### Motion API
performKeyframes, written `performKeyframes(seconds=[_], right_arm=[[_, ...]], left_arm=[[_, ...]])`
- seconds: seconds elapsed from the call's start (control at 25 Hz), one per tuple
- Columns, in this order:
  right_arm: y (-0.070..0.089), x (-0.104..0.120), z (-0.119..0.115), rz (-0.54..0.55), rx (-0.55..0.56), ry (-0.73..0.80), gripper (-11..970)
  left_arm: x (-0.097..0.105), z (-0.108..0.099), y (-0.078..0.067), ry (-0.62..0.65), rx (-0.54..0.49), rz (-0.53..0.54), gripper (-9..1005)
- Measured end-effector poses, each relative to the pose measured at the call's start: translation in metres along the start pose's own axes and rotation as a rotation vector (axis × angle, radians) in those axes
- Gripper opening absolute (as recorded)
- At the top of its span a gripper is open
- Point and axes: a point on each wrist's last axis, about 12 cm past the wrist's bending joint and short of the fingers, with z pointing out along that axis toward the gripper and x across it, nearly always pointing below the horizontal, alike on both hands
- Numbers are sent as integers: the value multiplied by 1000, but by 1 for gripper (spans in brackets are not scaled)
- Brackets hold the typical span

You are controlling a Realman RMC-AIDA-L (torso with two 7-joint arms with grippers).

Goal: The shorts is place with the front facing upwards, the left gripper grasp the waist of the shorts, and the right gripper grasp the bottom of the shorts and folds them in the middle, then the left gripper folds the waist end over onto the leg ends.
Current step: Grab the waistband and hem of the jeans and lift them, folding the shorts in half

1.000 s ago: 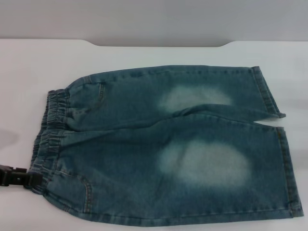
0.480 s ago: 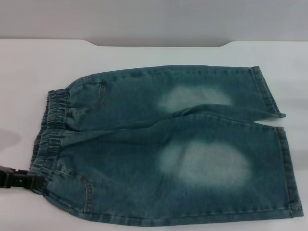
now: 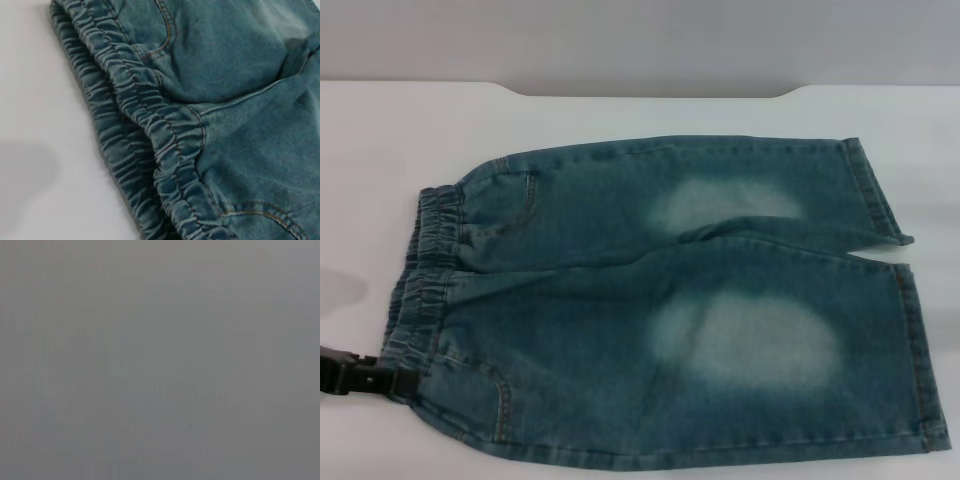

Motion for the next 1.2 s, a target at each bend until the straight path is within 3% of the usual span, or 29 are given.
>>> performKeyframes(seconds=[0.6, 0.8, 1.08, 1.2], right_arm=[[-4, 0, -3, 2, 19, 1, 442], [-5, 0, -4, 3, 24, -1, 441], [-6, 0, -4, 9, 26, -1, 439], [-6, -1, -3, 61, 22, -5, 440]], left_arm=[[-2, -4, 2, -6, 3, -24, 510], [-3, -4, 1, -4, 4, -23, 293], [-7, -3, -1, 4, 13, -9, 107], [-9, -2, -1, 4, 15, -3, 51]])
